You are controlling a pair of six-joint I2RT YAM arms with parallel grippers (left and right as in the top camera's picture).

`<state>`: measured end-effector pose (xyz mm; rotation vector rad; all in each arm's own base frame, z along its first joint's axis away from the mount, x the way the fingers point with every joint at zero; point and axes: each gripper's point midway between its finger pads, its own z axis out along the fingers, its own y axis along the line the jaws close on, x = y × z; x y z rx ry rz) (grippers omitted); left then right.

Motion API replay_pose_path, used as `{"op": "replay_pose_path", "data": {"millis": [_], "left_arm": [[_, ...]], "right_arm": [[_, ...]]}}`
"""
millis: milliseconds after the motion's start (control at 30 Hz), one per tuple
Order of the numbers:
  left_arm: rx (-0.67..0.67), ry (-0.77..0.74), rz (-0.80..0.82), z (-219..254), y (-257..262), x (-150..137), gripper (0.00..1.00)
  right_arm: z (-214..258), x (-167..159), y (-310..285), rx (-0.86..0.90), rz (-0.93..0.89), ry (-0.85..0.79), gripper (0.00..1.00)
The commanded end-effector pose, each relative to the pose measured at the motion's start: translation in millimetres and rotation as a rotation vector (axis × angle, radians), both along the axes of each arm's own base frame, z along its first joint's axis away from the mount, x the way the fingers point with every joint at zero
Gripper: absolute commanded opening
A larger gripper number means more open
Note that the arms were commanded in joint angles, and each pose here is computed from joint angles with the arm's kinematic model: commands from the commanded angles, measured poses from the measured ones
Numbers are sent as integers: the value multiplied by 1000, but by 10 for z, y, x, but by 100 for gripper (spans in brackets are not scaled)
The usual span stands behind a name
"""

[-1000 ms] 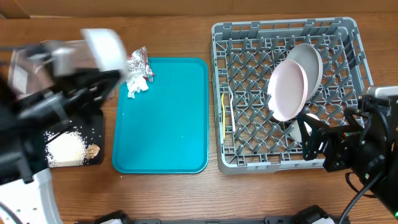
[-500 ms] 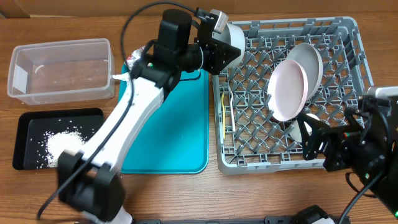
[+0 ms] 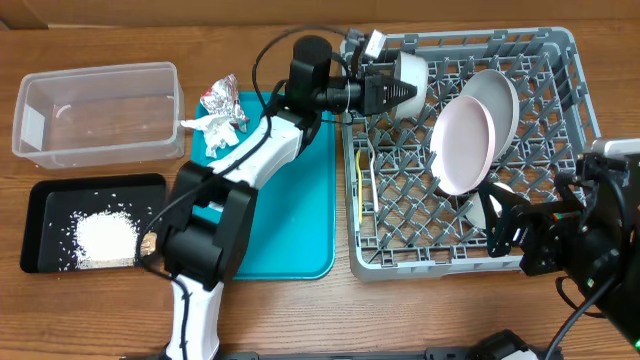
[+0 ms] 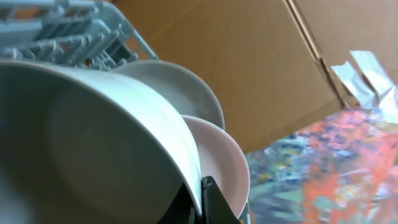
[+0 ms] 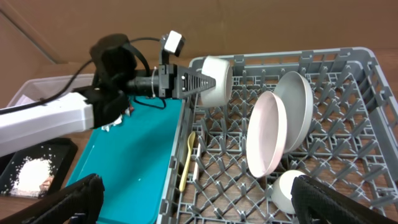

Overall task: Sort waste into correct bins and load items into the dishwasher rack
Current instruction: 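Carry the grey bowl to the rack and set it in with the left gripper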

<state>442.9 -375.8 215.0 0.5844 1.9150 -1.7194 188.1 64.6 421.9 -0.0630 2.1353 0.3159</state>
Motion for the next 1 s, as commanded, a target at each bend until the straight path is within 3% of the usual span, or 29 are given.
{"op": "replay_pose_path", "data": {"millis": [0, 167, 367, 633, 900, 933, 967], "left_arm": [[-7, 100, -55, -201, -57, -37, 4], [2, 114, -68, -267, -25, -42, 4], [129, 214, -28, -694, 147, -28, 4], [149, 281, 15, -785, 382, 82, 4], [149, 330, 15, -807, 555, 103, 12], [142, 334, 14, -796, 599, 117, 16], [133, 338, 10, -780, 651, 132, 26]], "right_arm": [[39, -12, -4, 7, -1, -14, 100], [39, -12, -4, 7, -1, -14, 100], [39, -12, -4, 7, -1, -14, 100], [39, -12, -4, 7, -1, -14, 100], [39, -12, -4, 7, -1, -14, 100], [39, -12, -4, 7, -1, -14, 100], [39, -12, -4, 7, -1, -14, 100]]}}
